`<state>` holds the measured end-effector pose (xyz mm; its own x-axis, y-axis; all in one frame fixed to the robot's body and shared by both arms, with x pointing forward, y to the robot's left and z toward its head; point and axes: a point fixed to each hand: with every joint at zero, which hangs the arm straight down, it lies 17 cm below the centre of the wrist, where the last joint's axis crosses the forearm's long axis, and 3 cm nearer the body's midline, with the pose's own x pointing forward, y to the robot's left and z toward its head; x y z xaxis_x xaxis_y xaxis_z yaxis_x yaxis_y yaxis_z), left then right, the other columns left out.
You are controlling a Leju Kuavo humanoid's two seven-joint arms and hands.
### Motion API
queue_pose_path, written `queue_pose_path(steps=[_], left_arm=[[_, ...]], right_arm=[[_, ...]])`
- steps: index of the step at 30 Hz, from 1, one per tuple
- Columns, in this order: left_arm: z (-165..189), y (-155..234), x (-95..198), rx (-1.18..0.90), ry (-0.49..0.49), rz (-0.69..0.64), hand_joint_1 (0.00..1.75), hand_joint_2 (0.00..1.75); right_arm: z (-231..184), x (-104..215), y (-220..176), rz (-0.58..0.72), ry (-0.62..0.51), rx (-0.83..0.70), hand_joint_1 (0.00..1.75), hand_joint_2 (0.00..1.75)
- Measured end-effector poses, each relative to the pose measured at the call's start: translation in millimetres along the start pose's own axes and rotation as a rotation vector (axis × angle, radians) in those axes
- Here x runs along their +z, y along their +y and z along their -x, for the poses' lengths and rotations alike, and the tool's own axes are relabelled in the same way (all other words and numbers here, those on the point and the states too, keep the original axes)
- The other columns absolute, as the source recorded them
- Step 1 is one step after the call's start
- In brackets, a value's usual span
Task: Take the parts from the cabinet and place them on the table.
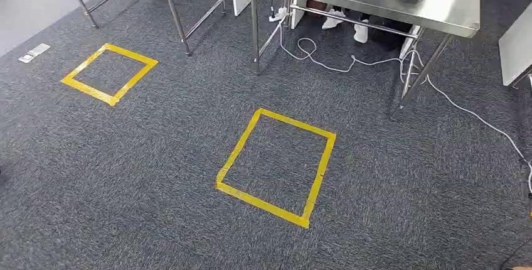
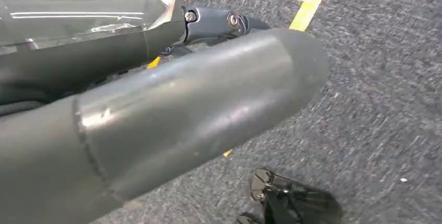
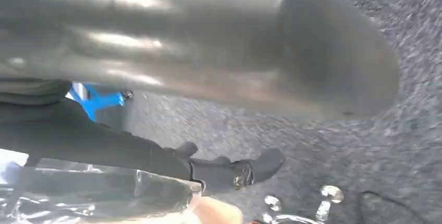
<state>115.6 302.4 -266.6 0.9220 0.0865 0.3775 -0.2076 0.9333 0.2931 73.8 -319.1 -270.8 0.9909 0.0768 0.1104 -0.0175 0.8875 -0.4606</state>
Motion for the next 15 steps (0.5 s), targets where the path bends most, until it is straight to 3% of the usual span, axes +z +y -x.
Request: queue_pose_path(steps=[15], left_arm=[[-5.0,-4.6,0.2,-0.018,-0.007,0.011,0.0,0.0]], right_arm=[[-1.4,1.0,2.1,-0.003,0.002,0.001,0.0,0.0]])
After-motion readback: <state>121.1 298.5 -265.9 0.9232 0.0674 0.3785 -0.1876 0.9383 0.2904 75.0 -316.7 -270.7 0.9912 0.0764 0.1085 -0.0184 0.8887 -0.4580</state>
